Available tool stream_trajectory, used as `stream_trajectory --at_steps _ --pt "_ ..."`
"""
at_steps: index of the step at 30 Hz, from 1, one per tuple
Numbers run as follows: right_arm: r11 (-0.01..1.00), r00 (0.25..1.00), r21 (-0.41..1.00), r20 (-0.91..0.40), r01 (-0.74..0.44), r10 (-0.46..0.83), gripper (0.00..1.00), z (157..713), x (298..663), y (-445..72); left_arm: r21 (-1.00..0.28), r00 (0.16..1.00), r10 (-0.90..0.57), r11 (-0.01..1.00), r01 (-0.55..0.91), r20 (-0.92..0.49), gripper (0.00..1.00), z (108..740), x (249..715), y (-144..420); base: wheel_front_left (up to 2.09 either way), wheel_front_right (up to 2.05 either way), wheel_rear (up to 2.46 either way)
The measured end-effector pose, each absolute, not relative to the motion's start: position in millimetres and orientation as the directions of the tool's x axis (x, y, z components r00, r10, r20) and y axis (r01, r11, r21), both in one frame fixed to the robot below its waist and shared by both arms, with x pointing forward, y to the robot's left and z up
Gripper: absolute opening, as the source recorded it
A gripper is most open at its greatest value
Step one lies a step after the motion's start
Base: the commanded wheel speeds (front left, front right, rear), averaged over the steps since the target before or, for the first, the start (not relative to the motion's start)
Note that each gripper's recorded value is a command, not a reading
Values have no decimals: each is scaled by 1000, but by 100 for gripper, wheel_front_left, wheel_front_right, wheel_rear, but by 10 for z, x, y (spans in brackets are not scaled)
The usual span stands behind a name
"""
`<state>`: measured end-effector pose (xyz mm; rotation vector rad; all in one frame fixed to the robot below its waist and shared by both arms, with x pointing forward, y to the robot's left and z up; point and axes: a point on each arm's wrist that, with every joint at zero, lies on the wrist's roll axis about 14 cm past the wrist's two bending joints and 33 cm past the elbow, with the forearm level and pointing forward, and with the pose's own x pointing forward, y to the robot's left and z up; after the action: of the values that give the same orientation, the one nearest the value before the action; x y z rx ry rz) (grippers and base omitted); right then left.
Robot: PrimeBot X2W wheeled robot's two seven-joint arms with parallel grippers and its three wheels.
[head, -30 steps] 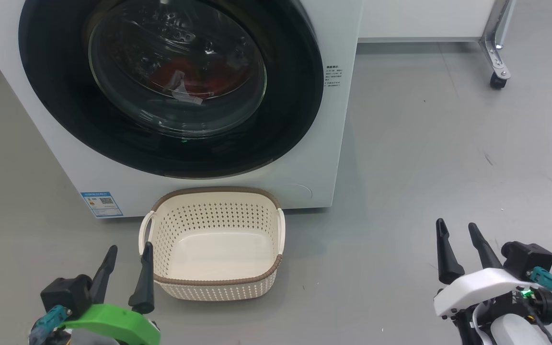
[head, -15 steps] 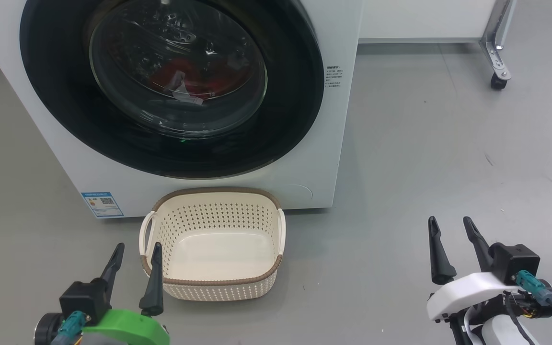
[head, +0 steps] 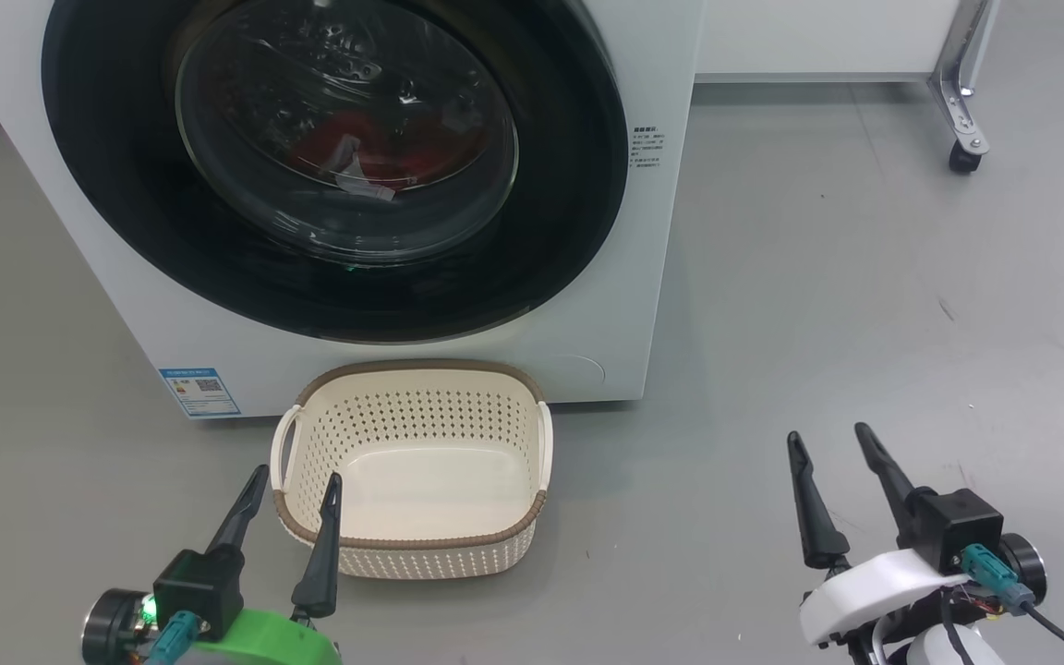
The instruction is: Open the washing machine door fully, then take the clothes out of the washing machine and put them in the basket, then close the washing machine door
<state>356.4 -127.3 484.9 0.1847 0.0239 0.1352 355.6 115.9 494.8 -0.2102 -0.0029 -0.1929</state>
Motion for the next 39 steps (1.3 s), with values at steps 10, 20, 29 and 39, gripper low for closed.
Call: stream_trajectory --at_steps 10,20,29,39 --pt "974 994 202 -26 -98 106 100 4800 3541 -1333 -214 985 -175 961 172 9 100 4903 3549 1187 0 0 0" --pt "974 996 214 -40 -70 80 100 4758 3522 -1368 -232 991 -135 964 128 -14 100 4833 3533 1267 0 0 0" --pt "976 996 204 -38 -73 82 100 4762 3522 -1354 -236 991 -133 964 125 -18 100 4822 3530 1261 0 0 0" --pt "977 996 201 -38 -68 77 0 4756 3520 -1366 -236 991 -132 964 124 -20 100 4813 3531 1260 0 0 0"
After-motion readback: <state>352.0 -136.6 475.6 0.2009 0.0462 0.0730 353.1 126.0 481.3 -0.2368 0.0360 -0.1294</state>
